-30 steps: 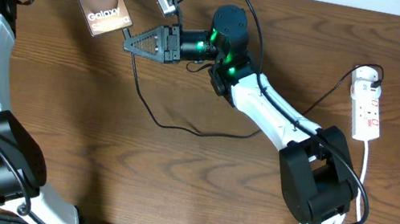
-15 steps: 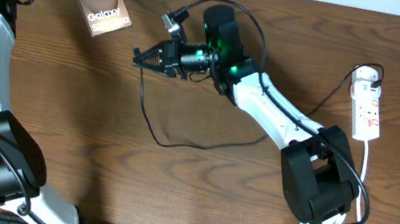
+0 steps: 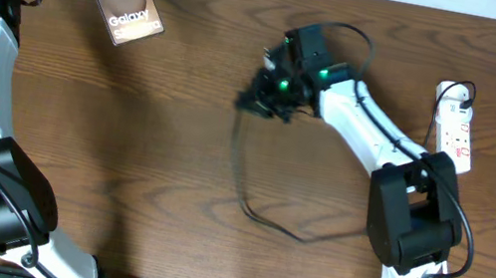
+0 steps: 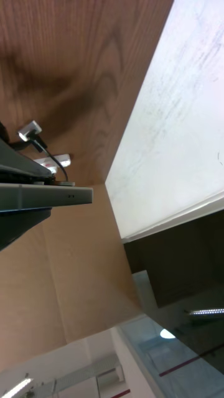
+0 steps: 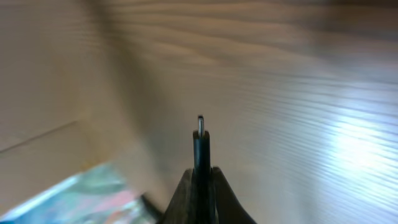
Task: Plug charger to phone and switch on socket
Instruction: 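Lower the held connector toward the table center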
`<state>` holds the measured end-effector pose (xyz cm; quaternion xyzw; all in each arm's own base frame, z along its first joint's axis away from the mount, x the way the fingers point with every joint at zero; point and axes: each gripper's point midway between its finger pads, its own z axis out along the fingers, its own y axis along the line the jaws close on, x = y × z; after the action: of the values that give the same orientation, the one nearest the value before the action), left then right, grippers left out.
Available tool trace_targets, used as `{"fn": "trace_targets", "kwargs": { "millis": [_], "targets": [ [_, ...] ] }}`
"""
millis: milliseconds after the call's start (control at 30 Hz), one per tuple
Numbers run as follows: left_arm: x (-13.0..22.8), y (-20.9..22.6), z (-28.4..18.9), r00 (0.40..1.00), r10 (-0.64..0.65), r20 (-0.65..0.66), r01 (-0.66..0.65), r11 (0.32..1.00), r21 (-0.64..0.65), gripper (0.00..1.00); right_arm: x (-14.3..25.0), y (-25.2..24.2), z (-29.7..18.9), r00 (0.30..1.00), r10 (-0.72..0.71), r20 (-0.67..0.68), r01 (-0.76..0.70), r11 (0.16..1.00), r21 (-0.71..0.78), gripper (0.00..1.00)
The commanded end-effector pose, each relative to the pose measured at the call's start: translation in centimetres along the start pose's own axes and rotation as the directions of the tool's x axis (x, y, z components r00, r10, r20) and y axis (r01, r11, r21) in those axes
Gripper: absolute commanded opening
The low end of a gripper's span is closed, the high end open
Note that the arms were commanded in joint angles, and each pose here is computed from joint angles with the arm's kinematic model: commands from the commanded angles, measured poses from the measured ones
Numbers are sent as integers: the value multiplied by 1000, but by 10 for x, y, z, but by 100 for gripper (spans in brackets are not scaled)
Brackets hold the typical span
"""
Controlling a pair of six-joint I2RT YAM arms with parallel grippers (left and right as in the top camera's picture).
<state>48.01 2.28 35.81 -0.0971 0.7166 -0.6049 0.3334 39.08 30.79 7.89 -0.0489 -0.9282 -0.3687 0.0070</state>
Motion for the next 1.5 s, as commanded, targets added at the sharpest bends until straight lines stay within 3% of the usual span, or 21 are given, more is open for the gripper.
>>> {"fn": "trace_targets", "kwargs": {
  "millis": [0, 133, 233, 833, 1467],
  "targets": [
    [2, -10, -2, 1000, 15, -13, -15, 1000, 15, 7, -30, -37, -23, 986, -130, 107, 103, 967, 233, 1],
    [2, -10, -2, 1000, 16, -12, -16, 1000, 15, 7, -31, -71, -52, 985, -126, 120, 58, 886, 460, 1],
    [2, -10, -2, 1000, 16, -12, -16, 1000, 15, 7, -24, -84, -61, 988, -110, 106, 36, 843, 537, 1],
    [2, -10, -1, 1000, 15, -14, -15, 1000, 16, 7, 34, -107, -50, 999, 13, -39, 14, 779, 627, 1],
    [2, -10, -1, 1000, 16, -14, -16, 1000, 16, 7, 64, -143, -33, 992, 96, -87, -15, 753, 658, 1]
  ]
}}
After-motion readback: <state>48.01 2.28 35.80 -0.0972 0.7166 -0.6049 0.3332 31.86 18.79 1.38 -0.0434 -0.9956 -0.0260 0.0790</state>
